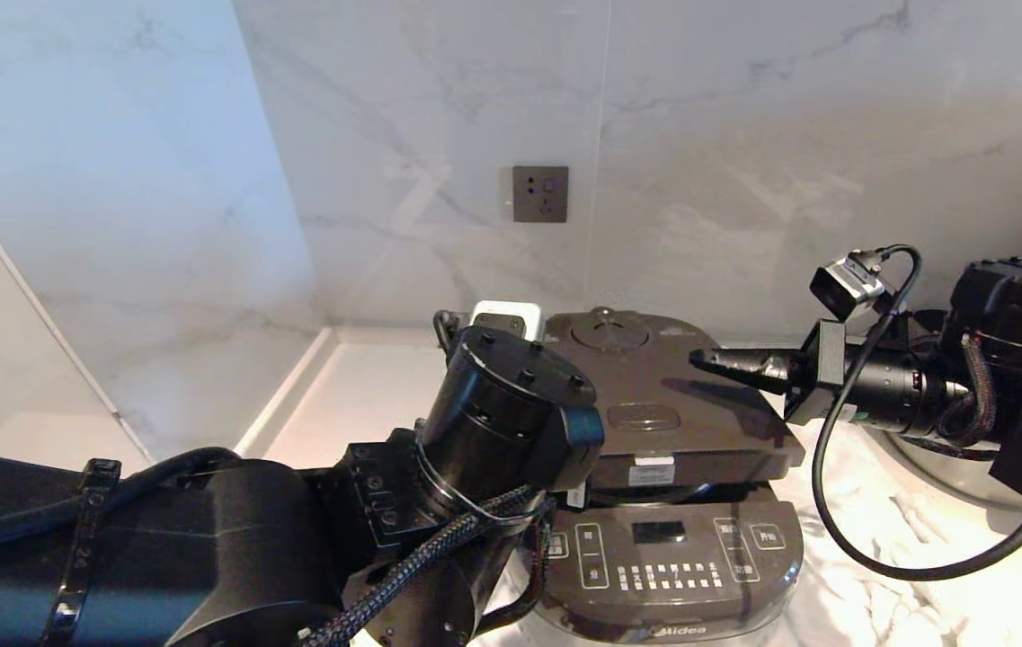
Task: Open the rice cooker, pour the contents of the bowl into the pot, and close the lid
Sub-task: Close the rice cooker
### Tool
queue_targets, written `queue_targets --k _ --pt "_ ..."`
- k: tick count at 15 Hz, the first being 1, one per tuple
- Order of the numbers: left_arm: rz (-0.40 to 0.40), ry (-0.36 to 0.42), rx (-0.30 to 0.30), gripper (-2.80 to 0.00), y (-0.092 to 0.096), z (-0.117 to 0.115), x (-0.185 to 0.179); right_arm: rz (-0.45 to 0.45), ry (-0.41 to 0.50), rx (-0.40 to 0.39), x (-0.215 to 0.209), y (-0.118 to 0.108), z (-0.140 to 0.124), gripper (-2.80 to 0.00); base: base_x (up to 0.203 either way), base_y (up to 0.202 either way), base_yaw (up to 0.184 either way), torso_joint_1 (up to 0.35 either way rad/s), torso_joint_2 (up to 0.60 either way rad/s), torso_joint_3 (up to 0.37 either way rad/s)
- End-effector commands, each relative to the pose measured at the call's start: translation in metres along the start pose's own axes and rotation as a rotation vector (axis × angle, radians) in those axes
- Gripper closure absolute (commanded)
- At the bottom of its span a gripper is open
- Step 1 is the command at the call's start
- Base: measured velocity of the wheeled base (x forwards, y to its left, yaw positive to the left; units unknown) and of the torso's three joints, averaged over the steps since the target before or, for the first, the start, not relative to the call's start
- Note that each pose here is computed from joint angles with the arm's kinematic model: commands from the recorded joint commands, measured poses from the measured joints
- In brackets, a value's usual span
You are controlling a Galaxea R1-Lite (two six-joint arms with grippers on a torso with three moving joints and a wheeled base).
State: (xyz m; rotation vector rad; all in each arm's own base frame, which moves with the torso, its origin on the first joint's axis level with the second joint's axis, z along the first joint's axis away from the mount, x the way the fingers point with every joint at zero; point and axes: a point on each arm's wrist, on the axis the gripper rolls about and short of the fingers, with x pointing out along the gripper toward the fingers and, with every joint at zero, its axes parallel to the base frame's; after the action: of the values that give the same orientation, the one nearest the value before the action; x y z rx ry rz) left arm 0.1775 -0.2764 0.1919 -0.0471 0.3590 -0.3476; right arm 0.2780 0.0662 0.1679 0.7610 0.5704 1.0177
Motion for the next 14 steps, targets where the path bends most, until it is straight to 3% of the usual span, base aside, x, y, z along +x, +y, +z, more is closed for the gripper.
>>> queue_targets --k 1,7,14 --pt "0.008 0.015 0.011 0.0 -0.001 -0.007 0.003 -0.008 0.018 0.031 -0.001 -0.007 -0.01 0.0 0.0 0.0 0.0 0.0 0.0 0.0" --pt "0.01 0.034 0.019 0.0 -0.003 -0.013 0.007 0.004 0.029 0.029 0.003 -0.011 -0.017 0.0 0.0 0.0 0.0 0.0 0.0 0.0" --pt "0.013 0.075 0.039 0.0 -0.002 -0.028 0.008 -0.026 0.087 0.106 0.002 -0.021 -0.043 0.0 0.0 0.0 0.0 0.0 0.0 0.0"
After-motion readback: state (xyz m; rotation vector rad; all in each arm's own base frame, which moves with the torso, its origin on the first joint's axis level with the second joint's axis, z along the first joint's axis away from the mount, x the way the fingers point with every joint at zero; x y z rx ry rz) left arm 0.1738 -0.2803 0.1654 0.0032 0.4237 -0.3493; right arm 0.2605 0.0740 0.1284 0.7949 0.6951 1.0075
